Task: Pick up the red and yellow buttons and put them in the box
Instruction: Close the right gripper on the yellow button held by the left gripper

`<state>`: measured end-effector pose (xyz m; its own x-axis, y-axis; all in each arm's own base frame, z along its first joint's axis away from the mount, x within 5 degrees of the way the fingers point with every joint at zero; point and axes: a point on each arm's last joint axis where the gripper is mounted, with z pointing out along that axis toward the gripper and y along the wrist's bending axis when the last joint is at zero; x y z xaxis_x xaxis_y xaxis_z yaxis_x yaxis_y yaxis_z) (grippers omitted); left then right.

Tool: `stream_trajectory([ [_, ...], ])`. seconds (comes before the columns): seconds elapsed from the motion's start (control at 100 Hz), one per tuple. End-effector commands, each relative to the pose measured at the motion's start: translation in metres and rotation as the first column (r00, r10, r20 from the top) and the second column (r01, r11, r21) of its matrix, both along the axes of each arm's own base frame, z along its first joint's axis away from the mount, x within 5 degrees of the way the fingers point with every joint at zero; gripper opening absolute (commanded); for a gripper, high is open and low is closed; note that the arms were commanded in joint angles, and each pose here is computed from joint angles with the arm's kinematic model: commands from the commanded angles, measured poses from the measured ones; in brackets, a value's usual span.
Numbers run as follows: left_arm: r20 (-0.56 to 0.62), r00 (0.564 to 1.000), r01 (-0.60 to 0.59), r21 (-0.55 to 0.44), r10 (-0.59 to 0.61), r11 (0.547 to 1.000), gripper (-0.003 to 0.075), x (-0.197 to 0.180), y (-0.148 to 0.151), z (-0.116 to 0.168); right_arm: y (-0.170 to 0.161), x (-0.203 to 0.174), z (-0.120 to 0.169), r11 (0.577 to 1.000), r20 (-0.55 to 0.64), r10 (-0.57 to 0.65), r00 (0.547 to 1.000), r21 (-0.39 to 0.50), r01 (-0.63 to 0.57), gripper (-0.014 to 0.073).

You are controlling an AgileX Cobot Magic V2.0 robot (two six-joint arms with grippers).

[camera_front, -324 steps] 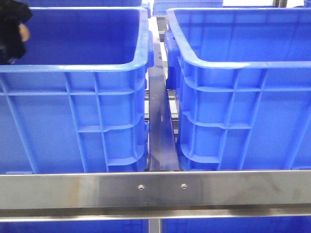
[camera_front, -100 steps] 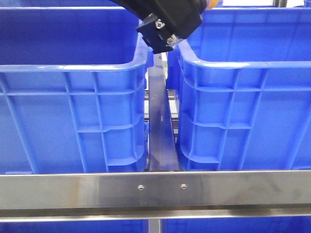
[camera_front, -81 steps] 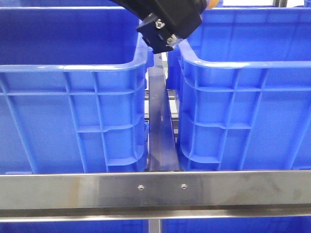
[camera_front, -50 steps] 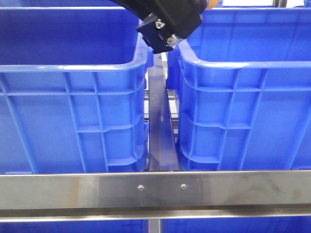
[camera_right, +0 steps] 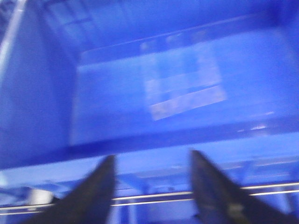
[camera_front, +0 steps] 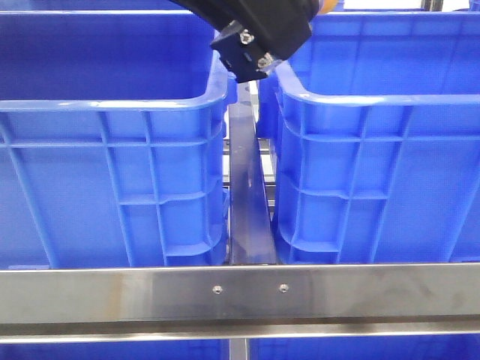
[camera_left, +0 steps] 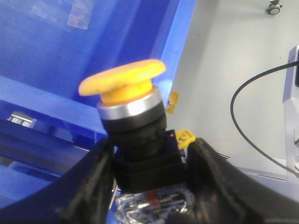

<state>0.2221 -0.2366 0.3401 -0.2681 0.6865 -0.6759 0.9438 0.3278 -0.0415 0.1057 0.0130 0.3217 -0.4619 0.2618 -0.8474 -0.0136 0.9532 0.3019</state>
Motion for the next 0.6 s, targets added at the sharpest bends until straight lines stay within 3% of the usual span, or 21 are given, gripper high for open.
stream_trajectory([
  [0.0, 0.047, 0.999, -0.01, -0.102, 0.015, 0.995, 0.0112, -0.008, 0.001, 0.026, 0.003, 0.013, 0.021, 0.998, 0.058, 0.013, 0.998, 0.061, -0.017, 0.0564],
  [0.14, 0.047, 0.999, -0.01, -0.102, 0.015, 0.995, 0.0112, -0.008, 0.001, 0.026, 0.012, 0.032, 0.034, 0.983, 0.068, 0.084, 0.994, 0.156, -0.094, 0.0532],
  [0.28, 0.047, 0.999, -0.01, -0.102, 0.015, 0.995, 0.0112, -0.008, 0.001, 0.026, 0.023, 0.049, 0.044, 0.942, 0.091, 0.171, 0.981, 0.276, -0.19, 0.0481],
  [0.46, 0.047, 0.999, -0.01, -0.102, 0.015, 0.995, 0.0112, -0.008, 0.001, 0.026, 0.042, 0.078, 0.046, 0.819, 0.039, 0.379, 0.924, 0.452, -0.355, 0.0465],
  [0.59, 0.047, 0.999, -0.01, -0.102, 0.015, 0.995, 0.0112, -0.008, 0.001, 0.026, 0.049, 0.1, 0.045, 0.734, 0.034, 0.454, 0.89, 0.552, -0.395, 0.0466],
])
